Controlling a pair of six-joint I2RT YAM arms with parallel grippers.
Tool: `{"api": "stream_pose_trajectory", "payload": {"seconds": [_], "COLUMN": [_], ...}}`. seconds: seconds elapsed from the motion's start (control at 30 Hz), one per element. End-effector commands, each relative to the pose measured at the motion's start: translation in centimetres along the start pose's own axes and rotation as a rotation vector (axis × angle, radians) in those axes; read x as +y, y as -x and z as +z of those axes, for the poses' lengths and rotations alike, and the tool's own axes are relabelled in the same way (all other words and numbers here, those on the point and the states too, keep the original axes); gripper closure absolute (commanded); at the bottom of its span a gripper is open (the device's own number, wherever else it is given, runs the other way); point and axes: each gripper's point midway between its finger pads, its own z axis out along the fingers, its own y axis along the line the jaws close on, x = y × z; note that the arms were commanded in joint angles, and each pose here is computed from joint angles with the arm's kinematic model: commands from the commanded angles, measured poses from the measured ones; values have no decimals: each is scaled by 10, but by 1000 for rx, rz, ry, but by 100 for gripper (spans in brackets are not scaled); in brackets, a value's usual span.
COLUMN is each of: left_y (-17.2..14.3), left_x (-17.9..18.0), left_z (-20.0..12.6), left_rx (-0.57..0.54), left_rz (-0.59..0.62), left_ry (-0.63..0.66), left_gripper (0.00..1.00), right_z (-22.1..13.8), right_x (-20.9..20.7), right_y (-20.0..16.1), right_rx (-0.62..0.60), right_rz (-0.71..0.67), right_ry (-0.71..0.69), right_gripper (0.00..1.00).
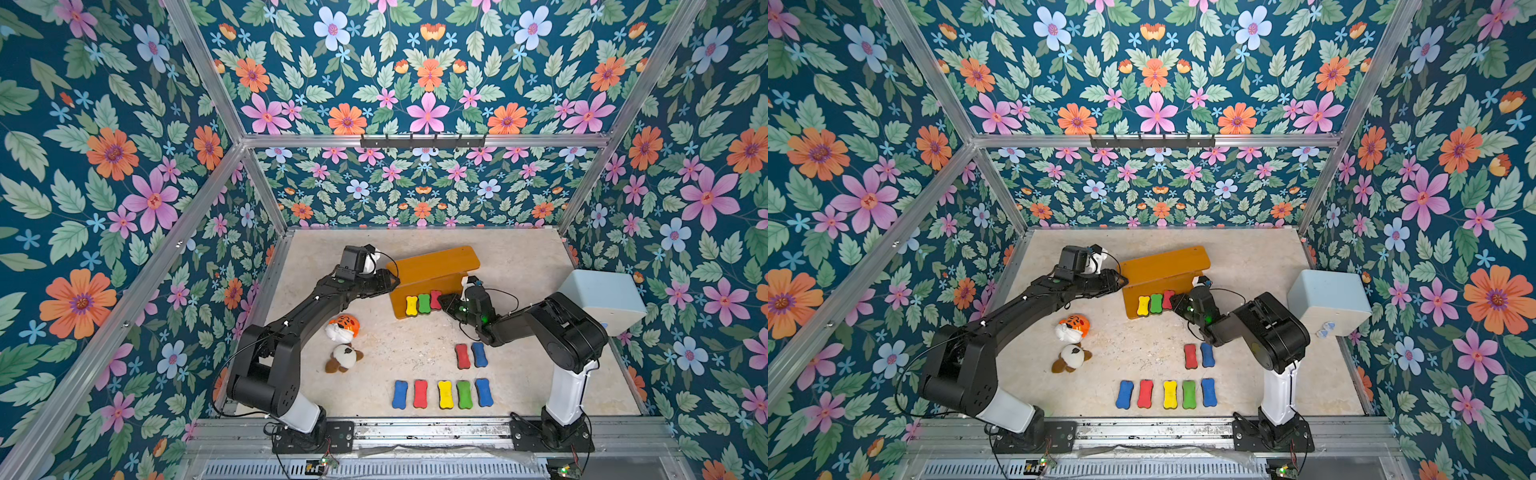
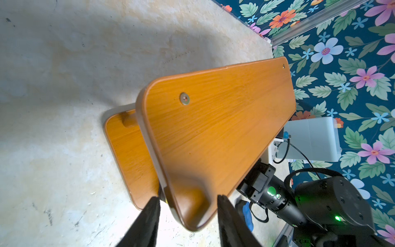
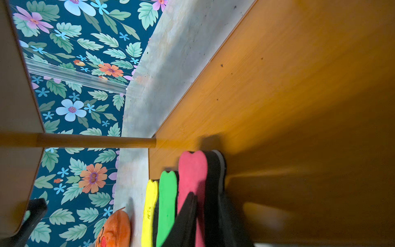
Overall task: Remove the whiteboard erasers from the shelf
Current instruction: Pick up the whiteboard eraser from the shelf, then place the whiteboard eraser at the center of the board.
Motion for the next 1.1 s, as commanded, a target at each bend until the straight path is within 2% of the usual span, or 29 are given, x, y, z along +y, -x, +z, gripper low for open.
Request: {"api": "stream_pose_trajectory", "payload": {"seconds": [0.0,0.27,0.6,0.77,1.07], "left_y": [1,4,6,8,8], "left_x": [0,-1,1,1,-4], "left_z": [-4,-9,-16,-19,-25], "left_rx": [-7,-20,-30,-45,-70], "left_rz": [14,25,34,33,32], "left_ry": [9,14,45,58,43], "left_gripper": [48,45,44,43,43], "right_z": [1,-6,-39,-70,-126], "right_x": [-2,5,15,22,5], "right_y": [-5,1,1,-24,-92], "right_rx": [18,5,-41,-49,-33], "right_rz": [-16,-29,-34,-47,-27], "right_ry": [2,8,-11,-39,-131], "right_gripper": [85,100,100,100,100]}}
